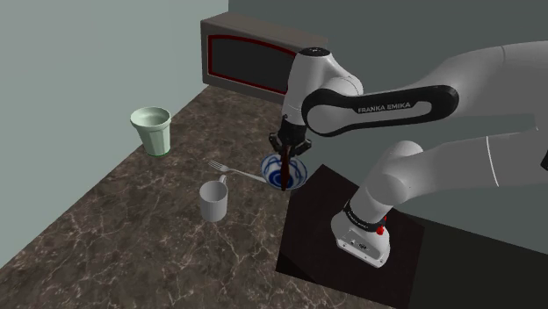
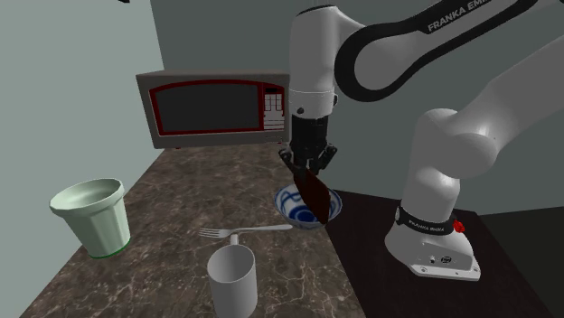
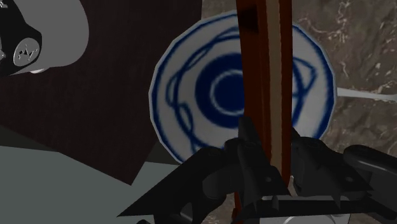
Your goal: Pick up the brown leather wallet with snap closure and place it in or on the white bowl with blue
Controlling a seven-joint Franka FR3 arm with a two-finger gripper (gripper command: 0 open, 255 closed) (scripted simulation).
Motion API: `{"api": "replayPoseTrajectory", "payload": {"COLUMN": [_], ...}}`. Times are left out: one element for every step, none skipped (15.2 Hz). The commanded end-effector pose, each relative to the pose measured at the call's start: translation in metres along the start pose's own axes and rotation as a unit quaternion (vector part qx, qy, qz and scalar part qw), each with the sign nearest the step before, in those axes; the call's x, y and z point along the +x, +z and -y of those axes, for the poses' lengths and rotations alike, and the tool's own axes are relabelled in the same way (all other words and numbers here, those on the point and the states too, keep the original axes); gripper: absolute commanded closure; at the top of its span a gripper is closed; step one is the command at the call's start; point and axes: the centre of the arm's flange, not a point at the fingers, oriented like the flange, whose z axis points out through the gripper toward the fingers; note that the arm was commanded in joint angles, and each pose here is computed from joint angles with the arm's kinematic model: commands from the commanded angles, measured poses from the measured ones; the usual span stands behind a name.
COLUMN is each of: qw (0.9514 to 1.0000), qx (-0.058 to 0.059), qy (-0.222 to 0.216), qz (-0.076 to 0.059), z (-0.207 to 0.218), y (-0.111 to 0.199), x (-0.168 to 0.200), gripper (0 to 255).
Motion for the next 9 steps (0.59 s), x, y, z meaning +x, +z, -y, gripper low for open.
{"api": "replayPoseTrajectory", "payload": {"qw": [1.0,1.0,1.0,1.0,1.0,1.0,1.0,1.0,1.0], "qx": [-0.001,-0.001,-0.001,-0.001,-0.001,-0.001,-0.001,-0.001,-0.001], "qy": [0.0,0.0,0.0,0.0,0.0,0.0,0.0,0.0,0.0], "qz": [0.0,0.0,0.0,0.0,0.0,0.0,0.0,0.0,0.0], "z": [-0.0002,-0.0002,-0.0002,-0.0002,0.0,-0.0002,-0.0002,-0.0002,-0.0002], "y": [0.0015,0.0015,0.0015,0.0015,0.0014,0.0013,0.0013,0.0013,0.0014], "x": [-0.0001,-0.0001,-0.0001,-0.0001,-0.0002,-0.0004,-0.0003,-0.0003,-0.0003], "gripper": [255,255,255,255,0,0,0,0,0]}}
